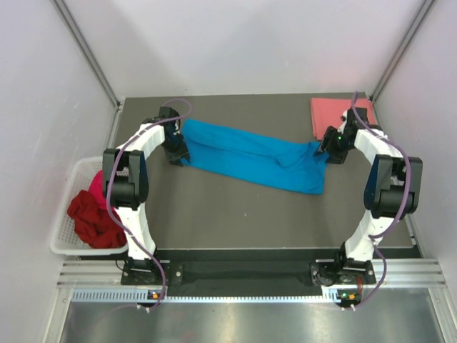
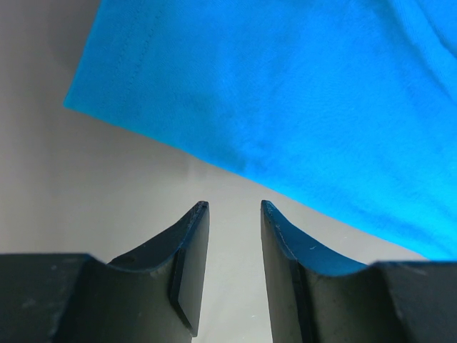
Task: Fold and stack the t-shirts
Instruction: Fold the tshirt
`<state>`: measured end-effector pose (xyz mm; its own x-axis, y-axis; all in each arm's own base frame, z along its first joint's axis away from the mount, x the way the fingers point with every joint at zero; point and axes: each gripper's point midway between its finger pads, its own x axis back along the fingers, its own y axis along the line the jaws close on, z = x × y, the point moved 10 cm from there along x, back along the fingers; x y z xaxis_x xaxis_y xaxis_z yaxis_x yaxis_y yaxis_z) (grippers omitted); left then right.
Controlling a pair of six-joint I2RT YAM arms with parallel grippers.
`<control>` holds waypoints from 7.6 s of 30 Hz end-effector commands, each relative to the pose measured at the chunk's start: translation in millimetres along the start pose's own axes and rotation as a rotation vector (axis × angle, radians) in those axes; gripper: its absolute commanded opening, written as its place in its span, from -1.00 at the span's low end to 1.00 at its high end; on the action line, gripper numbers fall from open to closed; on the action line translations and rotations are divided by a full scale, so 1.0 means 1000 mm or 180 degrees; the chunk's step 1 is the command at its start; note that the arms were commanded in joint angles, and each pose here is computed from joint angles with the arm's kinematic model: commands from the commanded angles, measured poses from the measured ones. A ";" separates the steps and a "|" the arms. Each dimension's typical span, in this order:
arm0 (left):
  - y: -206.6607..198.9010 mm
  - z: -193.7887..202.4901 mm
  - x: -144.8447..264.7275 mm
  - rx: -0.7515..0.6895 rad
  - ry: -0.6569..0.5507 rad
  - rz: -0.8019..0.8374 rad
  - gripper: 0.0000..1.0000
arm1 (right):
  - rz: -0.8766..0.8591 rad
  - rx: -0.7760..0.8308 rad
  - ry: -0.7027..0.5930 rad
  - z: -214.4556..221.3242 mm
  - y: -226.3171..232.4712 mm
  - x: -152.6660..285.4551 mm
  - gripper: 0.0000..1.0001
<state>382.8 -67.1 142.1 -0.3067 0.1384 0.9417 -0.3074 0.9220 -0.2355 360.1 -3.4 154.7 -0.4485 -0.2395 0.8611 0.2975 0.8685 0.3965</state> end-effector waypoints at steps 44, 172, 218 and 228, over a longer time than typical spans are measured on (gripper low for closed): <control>-0.067 -0.049 -0.022 0.0196 0.0005 0.1690 -0.78 | -0.0096 0.0392 0.0187 0.044 0.061 0.035 -0.03; 0.021 0.009 -0.053 -0.0076 0.0315 -0.0487 -0.72 | 0.0560 -0.0322 0.0279 0.067 -0.038 0.026 -0.06; -0.039 -0.129 -0.033 -0.1114 -0.1225 -0.0038 0.25 | 0.0292 -0.0153 -0.0132 -0.027 -0.010 0.022 0.48; -0.036 -0.124 -0.057 -0.1063 -0.1117 -0.0012 0.17 | 0.0331 -0.0120 -0.0114 -0.034 -0.020 -0.008 0.55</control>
<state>518.1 -64.6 125.4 -0.5812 0.0495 0.8122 -0.0279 0.9963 -0.0807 373.4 -25.6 150.6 -0.3902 -0.1527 0.9080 0.3934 0.8639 0.3144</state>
